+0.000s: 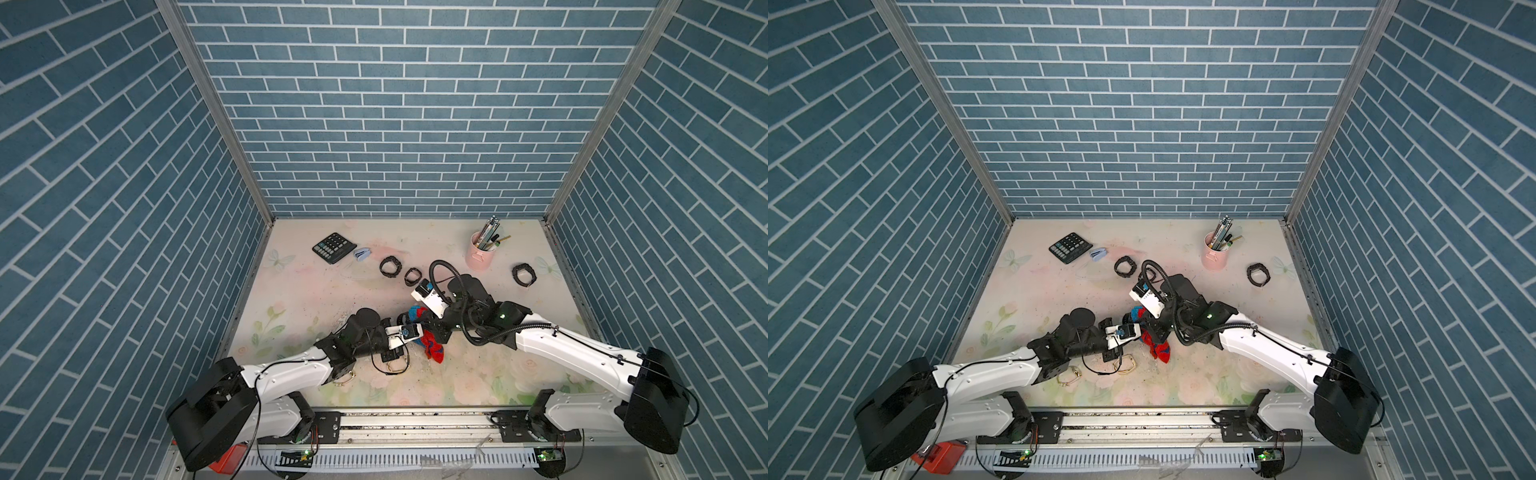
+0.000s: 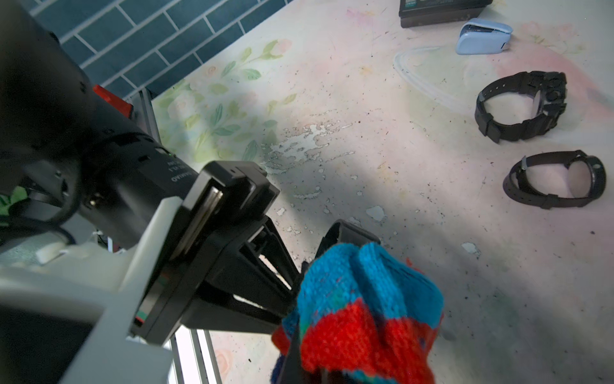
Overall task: Wipe the watch dial
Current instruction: Wipe the dirt from the watch dial, then place the watch at the center of the board.
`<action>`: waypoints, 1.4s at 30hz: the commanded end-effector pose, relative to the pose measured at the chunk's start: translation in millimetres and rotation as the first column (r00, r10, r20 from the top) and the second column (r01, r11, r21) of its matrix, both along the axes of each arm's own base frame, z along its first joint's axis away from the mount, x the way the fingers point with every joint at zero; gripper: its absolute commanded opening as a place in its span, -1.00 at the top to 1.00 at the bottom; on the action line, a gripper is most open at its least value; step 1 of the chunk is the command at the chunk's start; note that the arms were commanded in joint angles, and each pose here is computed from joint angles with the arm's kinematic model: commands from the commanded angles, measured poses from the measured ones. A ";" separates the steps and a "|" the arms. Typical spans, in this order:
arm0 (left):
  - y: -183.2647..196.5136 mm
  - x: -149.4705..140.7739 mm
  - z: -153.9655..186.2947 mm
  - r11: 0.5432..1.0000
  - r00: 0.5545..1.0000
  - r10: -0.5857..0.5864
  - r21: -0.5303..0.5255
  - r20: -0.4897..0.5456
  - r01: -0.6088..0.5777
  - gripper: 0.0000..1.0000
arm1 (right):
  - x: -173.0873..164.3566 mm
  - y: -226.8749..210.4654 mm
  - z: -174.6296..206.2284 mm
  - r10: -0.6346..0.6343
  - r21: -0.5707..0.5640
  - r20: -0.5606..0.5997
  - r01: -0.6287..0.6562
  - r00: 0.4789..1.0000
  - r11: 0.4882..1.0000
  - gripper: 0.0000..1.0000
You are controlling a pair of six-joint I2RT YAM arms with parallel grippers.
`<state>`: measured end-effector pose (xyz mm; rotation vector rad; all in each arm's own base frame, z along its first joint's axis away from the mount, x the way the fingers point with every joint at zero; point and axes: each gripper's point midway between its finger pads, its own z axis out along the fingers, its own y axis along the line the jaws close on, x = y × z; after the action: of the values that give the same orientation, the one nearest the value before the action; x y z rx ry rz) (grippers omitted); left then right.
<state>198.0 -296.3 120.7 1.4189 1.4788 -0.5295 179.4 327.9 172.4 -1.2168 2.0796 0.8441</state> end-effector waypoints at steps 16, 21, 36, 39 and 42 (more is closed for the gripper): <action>-11.9 12.1 108.1 0.964 0.972 0.031 -0.265 0.231 0.032 1.00 | 14.9 -58.7 -60.8 -0.187 -0.385 0.109 0.215 0.976 0.897 1.00; -7.5 2.1 110.2 0.958 0.966 0.007 -0.278 0.258 0.067 1.00 | 33.2 -75.2 -42.8 -0.316 -0.311 0.165 0.353 0.934 0.882 1.00; 1.1 -100.2 160.6 0.762 0.743 -0.349 -0.289 0.571 0.580 1.00 | 75.7 -173.8 24.5 -0.745 0.140 0.262 0.740 0.613 0.658 1.00; 0.7 -124.8 169.0 0.697 0.680 -0.445 -0.251 0.583 0.671 1.00 | 75.1 -180.4 34.8 -0.758 0.189 0.284 0.740 0.588 0.645 1.00; -3.1 -141.8 172.5 0.665 0.634 -0.516 -0.197 0.576 0.720 1.00 | 75.3 -186.3 37.4 -0.765 0.205 0.308 0.746 0.566 0.634 1.00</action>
<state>82.4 -300.5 284.0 1.4745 0.5041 -0.7542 246.5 149.2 190.3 -0.3724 2.0266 0.2301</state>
